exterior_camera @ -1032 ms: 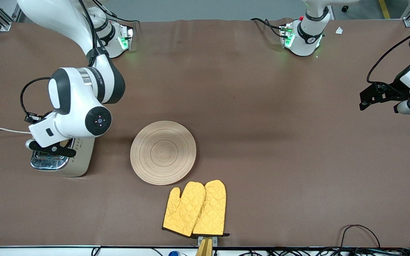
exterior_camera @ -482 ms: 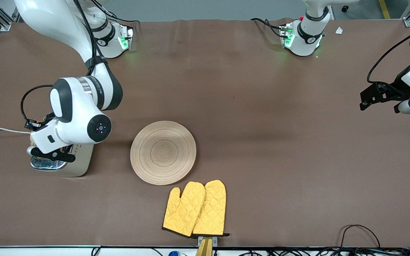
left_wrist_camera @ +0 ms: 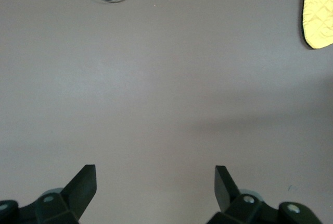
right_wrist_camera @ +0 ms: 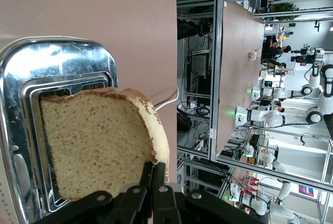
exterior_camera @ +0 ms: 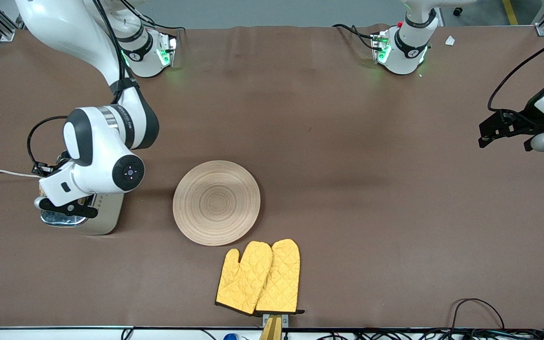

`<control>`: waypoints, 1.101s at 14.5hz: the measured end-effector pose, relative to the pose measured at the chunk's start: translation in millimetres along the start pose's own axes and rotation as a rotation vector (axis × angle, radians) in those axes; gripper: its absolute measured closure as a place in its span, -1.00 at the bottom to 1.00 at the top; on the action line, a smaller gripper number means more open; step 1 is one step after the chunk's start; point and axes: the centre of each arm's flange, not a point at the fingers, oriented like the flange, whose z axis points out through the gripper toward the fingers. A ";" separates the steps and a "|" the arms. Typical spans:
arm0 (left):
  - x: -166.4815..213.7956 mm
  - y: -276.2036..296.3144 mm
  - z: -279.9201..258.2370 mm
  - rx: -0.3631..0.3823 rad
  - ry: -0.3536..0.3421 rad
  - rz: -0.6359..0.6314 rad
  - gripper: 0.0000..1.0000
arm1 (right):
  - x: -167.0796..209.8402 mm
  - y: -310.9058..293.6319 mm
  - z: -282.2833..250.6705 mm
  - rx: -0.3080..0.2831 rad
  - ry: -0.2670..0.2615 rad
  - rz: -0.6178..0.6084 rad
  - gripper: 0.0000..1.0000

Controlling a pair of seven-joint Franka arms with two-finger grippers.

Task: Move plate and put bread in toaster
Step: 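Lower the bread into the toaster slot with the right gripper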

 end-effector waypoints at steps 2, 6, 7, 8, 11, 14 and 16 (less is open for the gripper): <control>0.0 -0.4 0.2 0.000 0.000 -0.001 -1.00 | -0.8 -5.7 3.7 -0.005 -0.004 -0.005 0.96; -0.1 -0.4 0.5 0.000 -0.001 -0.001 -1.00 | -5.1 -31.8 17.3 -0.014 -0.001 0.018 0.96; -0.1 -0.4 0.5 0.000 -0.001 -0.001 -1.00 | -6.2 -37.6 20.1 -0.016 -0.002 0.022 0.96; -0.1 -0.4 0.6 0.000 -0.001 -0.001 -1.00 | -6.8 -41.2 22.4 -0.018 -0.003 0.020 0.96; -0.1 -0.6 0.7 0.000 -0.002 -0.002 -1.00 | -6.8 -50.3 27.1 -0.017 -0.001 0.010 0.96; -0.1 -1.3 0.8 0.000 -0.002 -0.033 -1.00 | -9.9 -62.0 38.9 -0.010 -0.022 -0.008 0.96; -0.1 -1.3 0.8 0.000 -0.002 -0.050 -1.00 | -10.9 -70.3 46.8 0.005 -0.032 -0.020 0.95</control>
